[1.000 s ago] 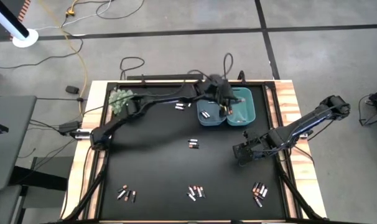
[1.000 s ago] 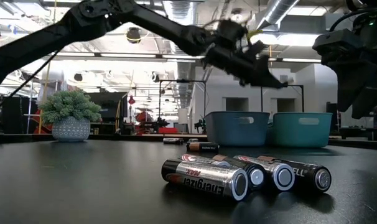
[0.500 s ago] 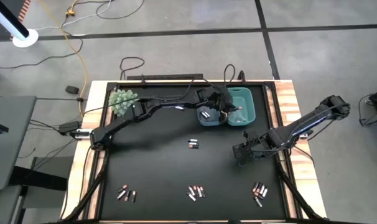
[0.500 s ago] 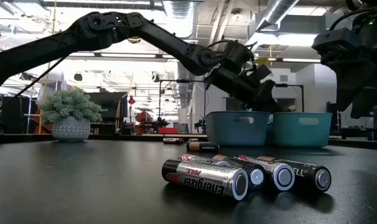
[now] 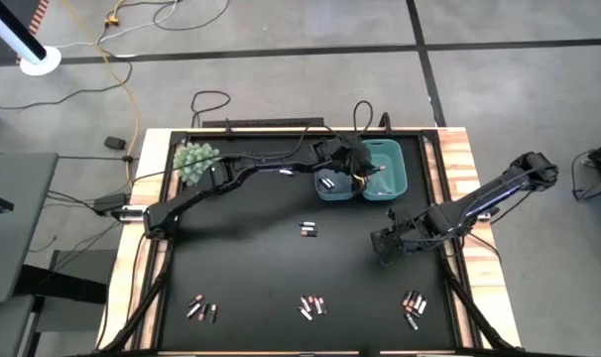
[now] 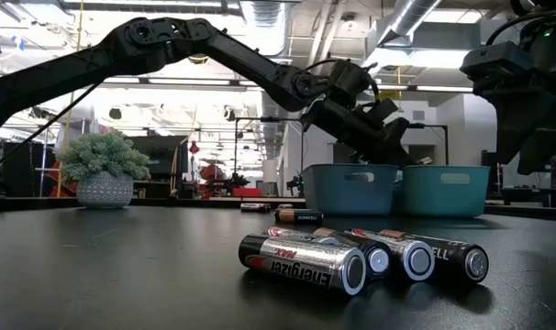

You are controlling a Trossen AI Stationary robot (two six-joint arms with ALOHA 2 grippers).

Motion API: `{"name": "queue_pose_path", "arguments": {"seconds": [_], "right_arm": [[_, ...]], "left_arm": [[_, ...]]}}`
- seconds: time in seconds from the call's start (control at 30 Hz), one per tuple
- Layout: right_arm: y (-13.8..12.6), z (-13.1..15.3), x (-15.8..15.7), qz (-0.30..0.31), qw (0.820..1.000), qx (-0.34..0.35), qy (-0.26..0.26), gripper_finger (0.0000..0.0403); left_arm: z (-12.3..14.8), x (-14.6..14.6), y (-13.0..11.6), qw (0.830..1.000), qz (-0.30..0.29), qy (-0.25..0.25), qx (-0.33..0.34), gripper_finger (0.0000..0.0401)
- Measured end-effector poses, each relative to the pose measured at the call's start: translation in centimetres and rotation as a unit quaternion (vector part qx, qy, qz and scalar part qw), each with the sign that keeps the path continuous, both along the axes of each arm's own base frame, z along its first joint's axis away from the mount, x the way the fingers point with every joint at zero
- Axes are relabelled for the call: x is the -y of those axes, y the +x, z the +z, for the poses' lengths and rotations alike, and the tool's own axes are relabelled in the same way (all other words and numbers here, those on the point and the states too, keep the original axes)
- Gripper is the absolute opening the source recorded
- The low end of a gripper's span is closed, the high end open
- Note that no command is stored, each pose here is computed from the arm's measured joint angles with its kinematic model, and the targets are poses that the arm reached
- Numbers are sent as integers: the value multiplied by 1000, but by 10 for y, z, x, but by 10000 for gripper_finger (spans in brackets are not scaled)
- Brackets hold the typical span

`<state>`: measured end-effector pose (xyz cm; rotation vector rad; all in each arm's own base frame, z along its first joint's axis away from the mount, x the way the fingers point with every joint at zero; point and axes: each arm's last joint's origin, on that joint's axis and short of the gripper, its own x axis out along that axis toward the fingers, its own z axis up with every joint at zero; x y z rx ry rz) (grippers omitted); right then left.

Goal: Sort batteries
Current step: Put the black battery into the green bin, then put the silver battery into the blue bin

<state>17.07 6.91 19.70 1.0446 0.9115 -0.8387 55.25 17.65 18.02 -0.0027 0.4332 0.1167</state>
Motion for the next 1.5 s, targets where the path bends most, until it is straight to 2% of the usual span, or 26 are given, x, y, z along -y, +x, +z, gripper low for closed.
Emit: {"name": "queue_pose_path", "arguments": {"seconds": [0.37, 0.63, 0.93, 1.5], "right_arm": [[0, 0, 0, 0, 1000, 0, 0, 163], [-1, 0, 0, 2, 1000, -4, -2, 163], [-1, 0, 0, 5, 1000, -3, -4, 163], [0, 0, 0, 24, 1000, -2, -10, 163]], "left_arm": [[0, -1, 0, 1000, 10, -4, -1, 124], [3, -1, 0, 1000, 8, 1, 4, 133], [54, 0, -5, 1000, 8, 2, 7, 131], [147, 11, -62, 998, 33, -36, -45, 130]]}}
